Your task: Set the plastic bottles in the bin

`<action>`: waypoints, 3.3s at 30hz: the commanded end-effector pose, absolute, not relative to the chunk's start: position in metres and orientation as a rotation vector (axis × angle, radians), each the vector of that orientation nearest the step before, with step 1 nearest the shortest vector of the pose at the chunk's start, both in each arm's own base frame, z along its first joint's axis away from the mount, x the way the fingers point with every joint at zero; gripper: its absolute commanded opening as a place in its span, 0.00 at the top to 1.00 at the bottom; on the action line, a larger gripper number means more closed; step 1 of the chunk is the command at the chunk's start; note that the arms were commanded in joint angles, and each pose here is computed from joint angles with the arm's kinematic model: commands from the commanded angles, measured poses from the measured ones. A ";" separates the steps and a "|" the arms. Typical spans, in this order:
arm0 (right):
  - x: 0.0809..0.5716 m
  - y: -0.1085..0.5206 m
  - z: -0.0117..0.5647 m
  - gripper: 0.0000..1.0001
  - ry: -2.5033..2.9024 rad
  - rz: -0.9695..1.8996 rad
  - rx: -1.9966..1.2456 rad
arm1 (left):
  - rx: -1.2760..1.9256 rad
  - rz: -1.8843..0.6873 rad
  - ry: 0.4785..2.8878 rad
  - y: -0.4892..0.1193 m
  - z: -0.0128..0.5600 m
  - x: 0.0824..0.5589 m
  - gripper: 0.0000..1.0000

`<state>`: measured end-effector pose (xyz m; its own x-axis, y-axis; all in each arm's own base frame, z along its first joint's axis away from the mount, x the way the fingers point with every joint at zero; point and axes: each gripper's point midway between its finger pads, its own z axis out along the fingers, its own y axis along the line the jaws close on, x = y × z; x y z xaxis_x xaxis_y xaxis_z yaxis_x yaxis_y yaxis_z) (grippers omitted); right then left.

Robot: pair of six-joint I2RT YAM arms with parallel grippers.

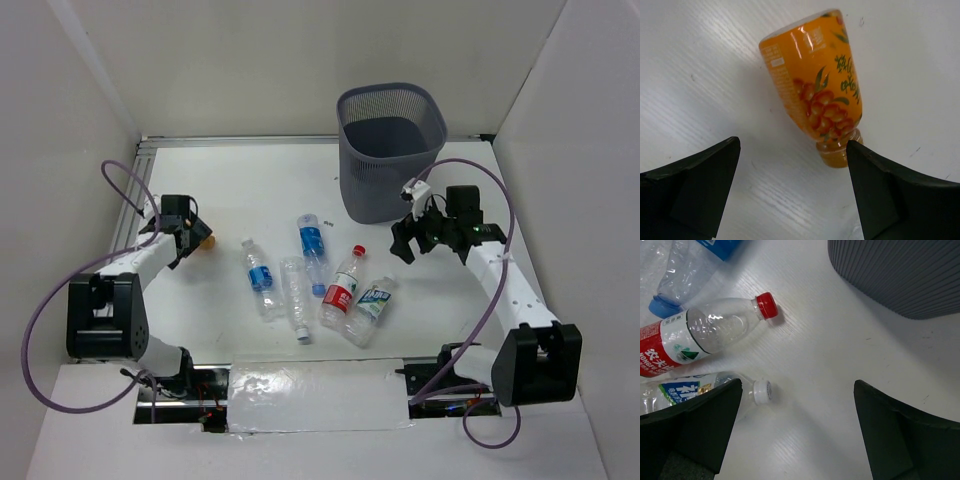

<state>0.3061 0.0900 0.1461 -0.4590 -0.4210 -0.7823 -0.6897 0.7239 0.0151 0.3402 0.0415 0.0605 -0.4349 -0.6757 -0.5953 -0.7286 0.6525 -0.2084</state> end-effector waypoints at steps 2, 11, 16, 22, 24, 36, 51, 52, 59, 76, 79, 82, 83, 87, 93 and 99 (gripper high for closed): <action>0.294 0.097 0.158 0.01 2.067 0.418 -0.897 | -1.084 0.011 2.027 0.050 0.099 0.395 0.00; 0.289 0.096 0.155 0.01 2.087 0.441 -0.914 | -1.189 0.021 2.089 0.056 0.062 0.409 0.00; 0.289 0.100 0.163 0.01 2.054 0.463 -0.964 | -1.240 0.036 2.118 0.055 0.044 0.401 0.00; 0.286 0.105 0.163 0.02 2.023 0.474 -1.023 | -1.236 0.051 2.171 0.060 0.033 0.402 0.40; 0.284 0.110 0.164 0.07 2.006 0.490 -1.046 | -1.199 0.013 2.172 0.056 0.043 0.404 0.57; 0.260 0.125 0.164 0.89 1.841 0.508 -1.153 | -0.312 -0.828 1.819 -0.150 0.313 0.425 0.97; 0.246 0.123 0.156 0.54 1.825 0.470 -1.187 | 0.105 -1.184 1.509 -0.377 0.465 0.499 0.90; 0.246 0.122 0.158 0.49 1.822 0.456 -1.185 | 0.062 -1.163 1.548 -0.384 0.443 0.511 0.76; 0.241 0.123 0.157 0.32 1.796 0.445 -1.210 | 0.001 -1.078 1.554 -0.397 0.421 0.534 0.00; 0.175 0.129 0.084 0.00 0.984 0.400 -2.115 | 0.030 -0.862 1.743 -0.302 0.429 0.420 0.00; 0.181 0.134 0.073 0.00 0.940 0.430 -2.160 | -0.050 -0.682 1.934 -0.247 0.356 0.371 0.00; 0.194 0.141 0.072 0.00 0.876 0.378 -2.192 | -0.142 -0.586 2.020 -0.208 0.311 0.335 0.00; 0.193 0.143 0.066 0.00 0.876 0.401 -2.210 | -0.176 -0.556 2.049 -0.189 0.289 0.316 0.00; 0.193 0.157 0.054 0.00 0.799 0.413 -2.291 | -0.314 -0.515 2.170 -0.155 0.232 0.272 0.00; 0.195 0.176 0.040 0.00 0.723 0.402 -2.349 | -0.487 -0.495 2.275 -0.131 0.166 0.227 0.00; 0.184 0.182 0.026 0.19 0.742 0.472 -2.388 | -0.508 -0.501 2.310 -0.129 0.150 0.216 0.00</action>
